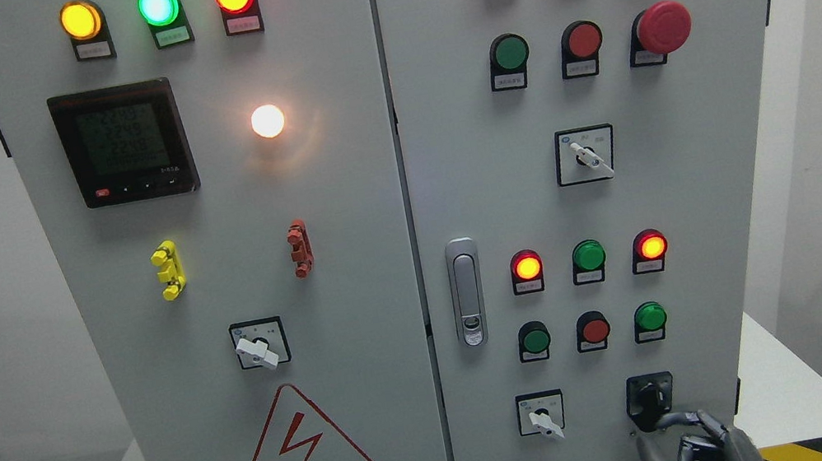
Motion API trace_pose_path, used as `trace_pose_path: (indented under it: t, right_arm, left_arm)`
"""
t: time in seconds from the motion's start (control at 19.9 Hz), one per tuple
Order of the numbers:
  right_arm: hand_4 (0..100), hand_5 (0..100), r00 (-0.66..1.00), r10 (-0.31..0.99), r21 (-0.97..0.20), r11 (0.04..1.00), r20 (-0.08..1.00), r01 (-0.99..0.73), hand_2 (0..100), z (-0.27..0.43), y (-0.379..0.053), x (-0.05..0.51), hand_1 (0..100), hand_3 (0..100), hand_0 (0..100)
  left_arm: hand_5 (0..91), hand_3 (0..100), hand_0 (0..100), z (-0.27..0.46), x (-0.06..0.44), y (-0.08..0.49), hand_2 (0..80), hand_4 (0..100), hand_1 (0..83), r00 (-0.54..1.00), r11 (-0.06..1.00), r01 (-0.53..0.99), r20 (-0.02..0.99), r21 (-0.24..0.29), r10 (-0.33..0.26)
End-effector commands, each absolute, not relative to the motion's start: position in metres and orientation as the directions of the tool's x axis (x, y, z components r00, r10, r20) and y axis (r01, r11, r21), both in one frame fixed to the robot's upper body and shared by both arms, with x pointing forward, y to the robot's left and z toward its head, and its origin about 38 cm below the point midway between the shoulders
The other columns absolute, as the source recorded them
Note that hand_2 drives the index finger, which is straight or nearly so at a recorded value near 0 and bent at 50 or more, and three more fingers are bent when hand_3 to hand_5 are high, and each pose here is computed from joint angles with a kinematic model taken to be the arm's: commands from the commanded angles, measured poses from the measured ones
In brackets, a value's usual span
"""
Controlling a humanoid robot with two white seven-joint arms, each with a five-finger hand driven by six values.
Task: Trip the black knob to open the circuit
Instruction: 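Grasp the black rotary knob with the right hand fingers, then twist the black knob with the right hand to turn it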
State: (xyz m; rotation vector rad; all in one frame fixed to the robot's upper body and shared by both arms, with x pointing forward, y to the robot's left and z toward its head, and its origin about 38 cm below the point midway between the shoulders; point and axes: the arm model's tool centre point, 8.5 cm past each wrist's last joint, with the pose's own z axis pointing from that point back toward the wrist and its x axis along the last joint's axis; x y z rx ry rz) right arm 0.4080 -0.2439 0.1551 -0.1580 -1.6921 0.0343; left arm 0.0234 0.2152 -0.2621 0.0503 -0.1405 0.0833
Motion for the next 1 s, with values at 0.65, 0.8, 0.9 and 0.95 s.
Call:
trace_pose_path:
  t: [0.65,0.8,0.9,0.95]
  right_arm:
    - [100,96,-0.129,0.108,-0.102,0.994,0.986,0.049,44,0.157,-0.229,0.409,68,100,27]
    - [100,96,-0.129,0.107,-0.102,0.994,0.986,0.044,44,0.157,-0.227,0.409,68,100,27]
    - [100,96,-0.128,0.105,-0.101,0.994,0.986,0.039,44,0.156,-0.225,0.409,68,100,27]
    - [100,96,-0.128,0.105,-0.102,0.994,0.986,0.036,44,0.156,-0.224,0.409,68,100,27]
  left_arm:
    - [0.0,0,12,-0.262,0.024,0.215,0.0,0,38.9,0.989,0.997,-0.056,0.142,0.045,0.049]
    - [0.0,0,12,-0.262,0.024,0.215,0.0,0,38.9,0.989,0.997,-0.056,0.142,0.045,0.049]
    - [0.0,0,12,-0.262,0.024,0.215,0.0,0,38.9,0.989,0.997,-0.056,0.142,0.045,0.049]
    - [0.0,0,12,-0.262,0.024,0.215,0.0,0,38.9,0.989,0.997,-0.056,0.142,0.045,0.049]
